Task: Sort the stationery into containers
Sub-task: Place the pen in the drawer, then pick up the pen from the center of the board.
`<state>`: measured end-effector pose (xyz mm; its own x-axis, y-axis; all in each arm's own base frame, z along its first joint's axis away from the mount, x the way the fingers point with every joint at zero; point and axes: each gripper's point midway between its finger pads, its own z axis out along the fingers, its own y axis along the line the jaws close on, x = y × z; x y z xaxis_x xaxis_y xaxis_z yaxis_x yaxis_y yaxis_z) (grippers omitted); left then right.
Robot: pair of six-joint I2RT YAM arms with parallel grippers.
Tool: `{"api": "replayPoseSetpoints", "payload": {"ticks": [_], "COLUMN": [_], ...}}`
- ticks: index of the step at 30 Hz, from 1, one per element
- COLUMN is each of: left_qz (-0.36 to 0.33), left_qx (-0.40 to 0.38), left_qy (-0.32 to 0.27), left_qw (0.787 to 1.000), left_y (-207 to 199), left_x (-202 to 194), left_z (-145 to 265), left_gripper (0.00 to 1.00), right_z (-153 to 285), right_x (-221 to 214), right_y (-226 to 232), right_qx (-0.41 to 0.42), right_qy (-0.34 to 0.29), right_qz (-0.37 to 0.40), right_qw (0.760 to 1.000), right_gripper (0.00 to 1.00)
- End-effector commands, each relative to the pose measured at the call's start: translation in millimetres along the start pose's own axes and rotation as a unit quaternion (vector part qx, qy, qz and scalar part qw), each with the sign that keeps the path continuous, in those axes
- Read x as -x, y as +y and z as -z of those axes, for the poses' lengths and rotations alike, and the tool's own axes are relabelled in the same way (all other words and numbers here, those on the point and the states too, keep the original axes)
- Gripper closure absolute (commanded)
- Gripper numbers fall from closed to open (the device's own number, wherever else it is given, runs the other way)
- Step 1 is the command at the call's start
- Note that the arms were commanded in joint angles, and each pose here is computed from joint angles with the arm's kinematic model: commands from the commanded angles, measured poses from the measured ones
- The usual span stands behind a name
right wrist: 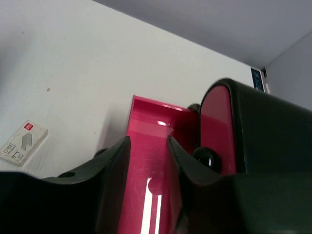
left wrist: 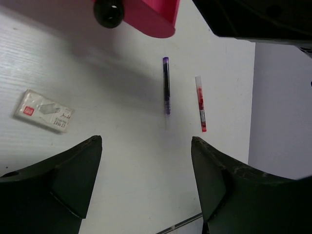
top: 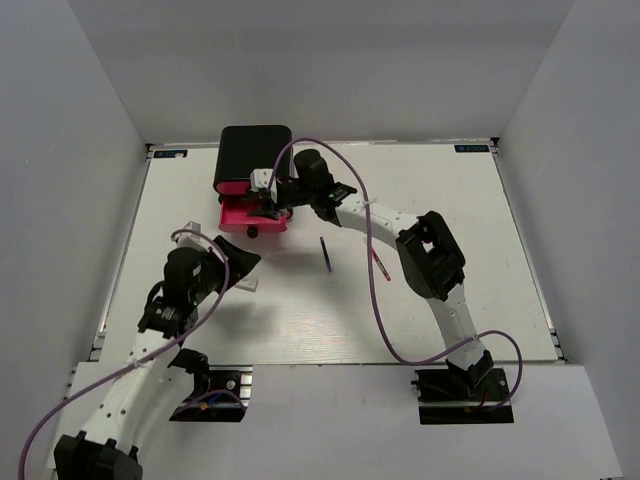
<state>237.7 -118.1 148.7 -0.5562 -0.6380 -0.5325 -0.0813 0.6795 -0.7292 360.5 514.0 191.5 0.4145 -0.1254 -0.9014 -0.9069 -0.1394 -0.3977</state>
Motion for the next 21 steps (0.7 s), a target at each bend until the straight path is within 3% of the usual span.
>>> {"api": "replayPoseSetpoints", "payload": {"ticks": [1,4,5,6,7,8,9,11,12,13,14,15,16,18,19,20,21], "left_qz": [-0.053,-0.078,-0.081,-0.089,-0.096,-0.098,-0.106,-0.114,-0.127,-0.132,-0.141,-0.148,-0.153,-0.163,-0.167,-0.169,-0.175], "left_qx": [-0.061,-0.070,-0.076,-0.081,-0.077,-0.077,-0.085,-0.076,-0.078,-0.082,-0.075,-0.062,-0.061,-0.036,-0.024,0.009,0.026], "left_qy": [0.003,0.038,0.038,0.040,0.063,0.069,0.087,0.113,0.129,0.131,0.133,0.162,0.166,0.173,0.184,0.194,0.200], "left_qw": [0.997,0.994,0.993,0.992,0.990,0.990,0.987,0.984,0.980,0.979,0.978,0.974,0.972,0.971,0.968,0.966,0.964], "left_y": [-47,-54,-63,-66,-67,-69,-74,-76,-82,-90,-92,-88,-97,-96,-102,-90,-87], "left_x": [22,18,22,24,17,16,7,-4,-15,-16,-19,-38,-39,-48,-55,-65,-70], "left_z": [-4,-19,-21,-26,-36,-41,-46,-63,-67,-72,-79,-89,-94,-106,-108,-122,-126], "left_gripper": [0.17,0.23,0.26,0.32,0.37,0.42,0.55,0.67,0.73,0.78,0.78,0.78,0.75,0.62,0.52,0.41,0.39], "right_z": [32,60,79,96,118,134,156,183,207,219,234,241,257,275,282,294,295], "right_x": [60,42,72,41,65,57,17,14,-27,-26,-45,-70,-67,-97,-89,-104,-104], "right_y": [-32,-47,-57,-56,-64,-71,-62,-60,-40,-35,-22,8,10,46,48,64,69], "right_qx": [-0.055,-0.133,-0.166,-0.207,-0.243,-0.286,-0.311,-0.344,-0.349,-0.355,-0.351,-0.328,-0.340,-0.334,-0.341,-0.346,-0.344], "right_qy": [-0.013,0.031,0.024,0.065,0.061,0.082,0.136,0.156,0.212,0.217,0.245,0.271,0.269,0.294,0.287,0.297,0.295], "right_qz": [0.048,-0.008,0.005,-0.034,-0.030,-0.038,-0.075,-0.113,-0.167,-0.185,-0.219,-0.255,-0.267,-0.312,-0.310,-0.336,-0.341], "right_qw": [0.997,0.991,0.986,0.976,0.968,0.954,0.938,0.919,0.898,0.891,0.877,0.868,0.861,0.840,0.840,0.824,0.824], "right_gripper": [0.60,0.74,0.90,0.99,1.00,1.00,1.00,1.00,1.00,1.00,0.95,0.74,0.69,0.66,0.65,0.65,0.65]}}
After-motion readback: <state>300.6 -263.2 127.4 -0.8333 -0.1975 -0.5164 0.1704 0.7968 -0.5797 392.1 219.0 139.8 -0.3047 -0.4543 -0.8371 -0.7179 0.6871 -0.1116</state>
